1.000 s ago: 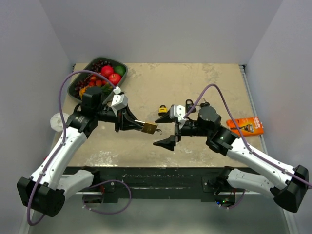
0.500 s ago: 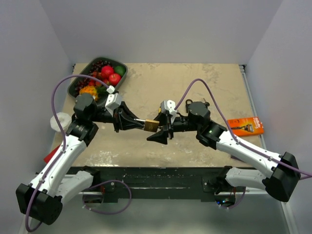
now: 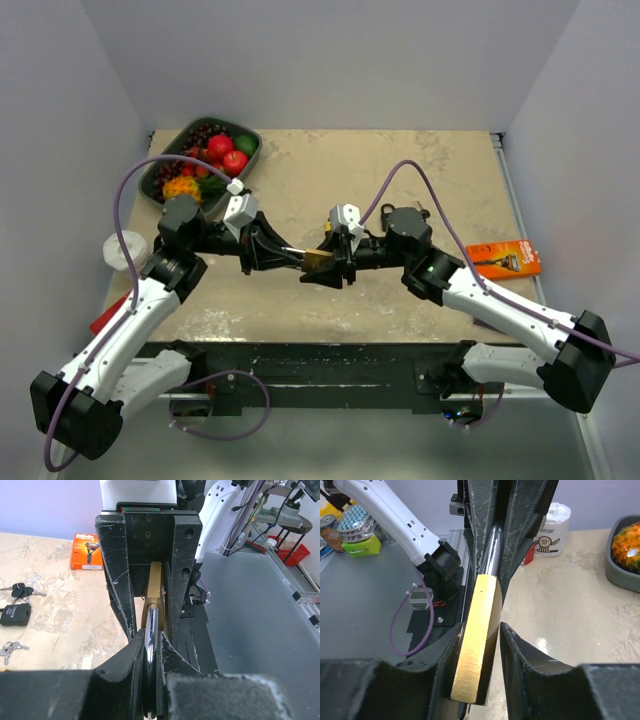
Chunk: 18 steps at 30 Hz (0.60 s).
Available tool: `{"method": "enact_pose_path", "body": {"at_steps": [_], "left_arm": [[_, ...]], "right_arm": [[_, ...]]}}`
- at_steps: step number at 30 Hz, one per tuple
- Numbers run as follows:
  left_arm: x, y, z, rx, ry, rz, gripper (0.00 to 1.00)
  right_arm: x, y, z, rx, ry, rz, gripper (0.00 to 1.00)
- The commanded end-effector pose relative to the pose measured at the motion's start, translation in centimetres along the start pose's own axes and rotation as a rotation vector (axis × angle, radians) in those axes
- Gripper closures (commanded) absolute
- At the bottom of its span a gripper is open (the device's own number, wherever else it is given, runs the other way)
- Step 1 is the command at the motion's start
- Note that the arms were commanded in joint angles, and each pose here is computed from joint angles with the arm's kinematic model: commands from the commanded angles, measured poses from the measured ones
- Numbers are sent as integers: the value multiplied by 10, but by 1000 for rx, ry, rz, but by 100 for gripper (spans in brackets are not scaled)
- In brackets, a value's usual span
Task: Lock with the key
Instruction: Lock the lock.
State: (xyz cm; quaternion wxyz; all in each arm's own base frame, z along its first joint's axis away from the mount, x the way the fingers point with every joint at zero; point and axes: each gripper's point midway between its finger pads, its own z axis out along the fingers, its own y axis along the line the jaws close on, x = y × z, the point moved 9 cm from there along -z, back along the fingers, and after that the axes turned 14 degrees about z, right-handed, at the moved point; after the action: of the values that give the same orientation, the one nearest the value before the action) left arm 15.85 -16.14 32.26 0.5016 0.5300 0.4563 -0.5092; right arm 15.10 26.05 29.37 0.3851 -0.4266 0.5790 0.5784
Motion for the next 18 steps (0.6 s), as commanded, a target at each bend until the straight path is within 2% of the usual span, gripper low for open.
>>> {"method": "enact_pose_path", "body": {"at_steps": [1,5,8,10,12,13,14,17,18], "left_arm": [[-19,0,4,-8,-55,94,100],[-19,0,6,-8,-60,92,100],[-14,-1,8,1,-52,75,100],[-6,-2,7,18,-15,45,100],[-9,1,6,21,30,58,83],[3,-2,2,30,91,21,75],[6,2,-1,25,119,37,62],[8,5,-17,5,177,77,53],[5,8,-22,3,182,135,52]], "right_arm": [[-26,6,4,-38,-69,-71,64],[-28,7,5,-41,-84,-62,72],[-30,9,5,-52,-86,-58,100],[-32,10,3,-42,-87,-51,100],[-32,11,1,-29,-85,-44,100],[-32,12,0,-20,-84,-41,100],[-30,11,-2,-10,-81,-45,100],[-29,14,-7,4,-78,-55,100],[-28,15,-8,5,-76,-56,100]]}}
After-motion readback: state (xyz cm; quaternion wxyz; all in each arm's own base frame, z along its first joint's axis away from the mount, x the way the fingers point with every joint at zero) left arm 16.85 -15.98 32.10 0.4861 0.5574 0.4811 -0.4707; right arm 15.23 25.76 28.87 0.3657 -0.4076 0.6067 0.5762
